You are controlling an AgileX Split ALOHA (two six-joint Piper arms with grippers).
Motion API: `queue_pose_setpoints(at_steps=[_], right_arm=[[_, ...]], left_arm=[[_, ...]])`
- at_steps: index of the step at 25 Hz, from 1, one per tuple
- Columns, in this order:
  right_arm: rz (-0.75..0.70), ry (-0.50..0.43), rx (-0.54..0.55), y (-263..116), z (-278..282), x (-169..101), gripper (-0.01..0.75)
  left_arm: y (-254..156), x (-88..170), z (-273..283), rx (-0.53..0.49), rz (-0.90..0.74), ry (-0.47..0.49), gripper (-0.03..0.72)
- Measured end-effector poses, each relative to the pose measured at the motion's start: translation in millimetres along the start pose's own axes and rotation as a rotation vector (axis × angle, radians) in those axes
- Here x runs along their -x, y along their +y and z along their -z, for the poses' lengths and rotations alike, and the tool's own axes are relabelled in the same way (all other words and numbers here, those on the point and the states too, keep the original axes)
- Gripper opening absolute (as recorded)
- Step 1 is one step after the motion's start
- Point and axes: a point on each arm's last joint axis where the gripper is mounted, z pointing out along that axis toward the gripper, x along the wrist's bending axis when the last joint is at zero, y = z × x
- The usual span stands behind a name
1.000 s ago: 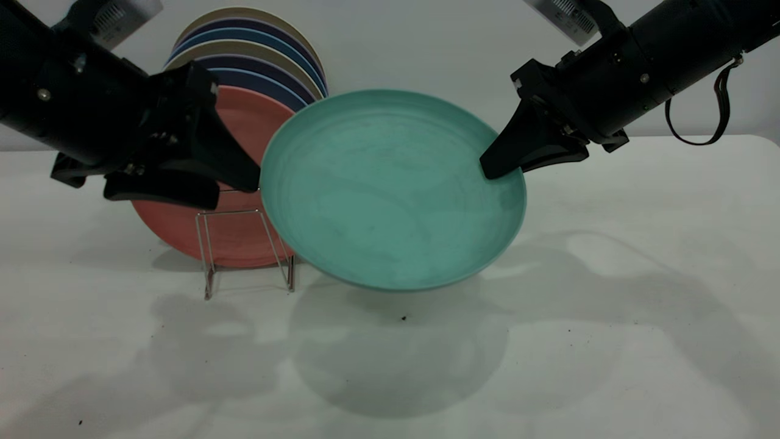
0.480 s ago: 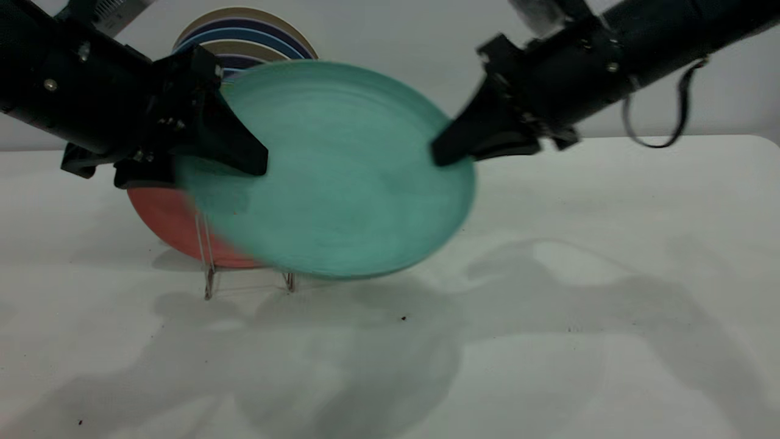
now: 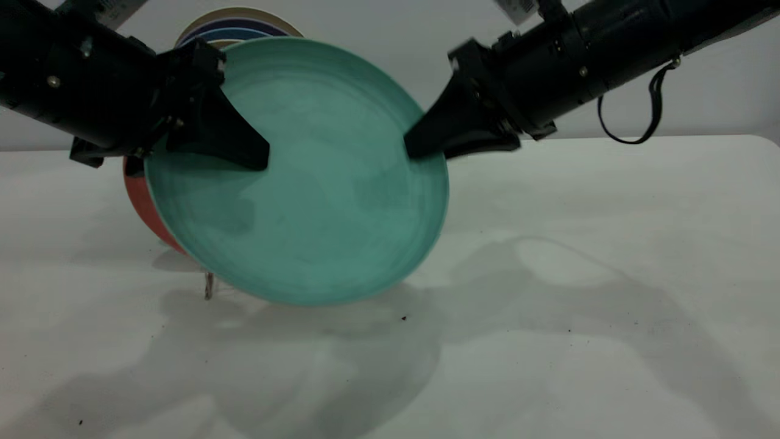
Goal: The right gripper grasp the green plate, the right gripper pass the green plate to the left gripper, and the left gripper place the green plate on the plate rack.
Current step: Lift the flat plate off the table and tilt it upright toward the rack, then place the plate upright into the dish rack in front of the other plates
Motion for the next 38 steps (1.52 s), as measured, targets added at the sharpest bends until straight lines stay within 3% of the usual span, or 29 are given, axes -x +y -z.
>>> queue_pose_setpoints(at_steps=[5,8,11,15,19,24,30,34,38], right_arm=[[-0.033,-0.042,-0.096,-8.5,15.2,17.5,0.591],[-0.082,-0.167,-0.080,-9.6,43.1,53.1,0.685],[-0.120,-0.152,-0.090,-13.6,59.0,65.7,0.698],[-0.151,-0.106,-0.108,-17.9,71.7,71.6,0.646],[-0.174,-0.141,-0.131,-23.4,83.9,83.6,0.572],[-0.182,-0.188,-0.192,-30.3,88.8,89.7,0.549],[-0.181,-0.205,-0.216,-32.5,89.5,91.0,0.546],[-0.182,-0.207,-0.216,-32.5,89.6,91.2,0.546],[-0.182,-0.208,-0.216,-32.5,89.6,91.2,0.546]], left_arm=[[0.8,-1.0,1.9,-0.019,-0.260,0.068,0.308],[3.4,-12.3,11.7,-0.040,-0.557,0.204,0.309],[7.1,-15.1,16.2,-0.057,-0.726,0.261,0.309],[13.0,-15.9,19.0,-0.094,-0.939,0.290,0.309],[16.1,-17.0,21.0,-0.174,-1.309,0.298,0.309],[25.6,-13.3,23.5,-0.208,-1.673,0.289,0.309],[56.9,3.6,32.1,-0.036,-1.597,0.321,0.309],[72.7,13.4,38.0,0.078,-1.414,0.315,0.309],[74.7,14.0,39.1,0.099,-1.283,0.310,0.309]])
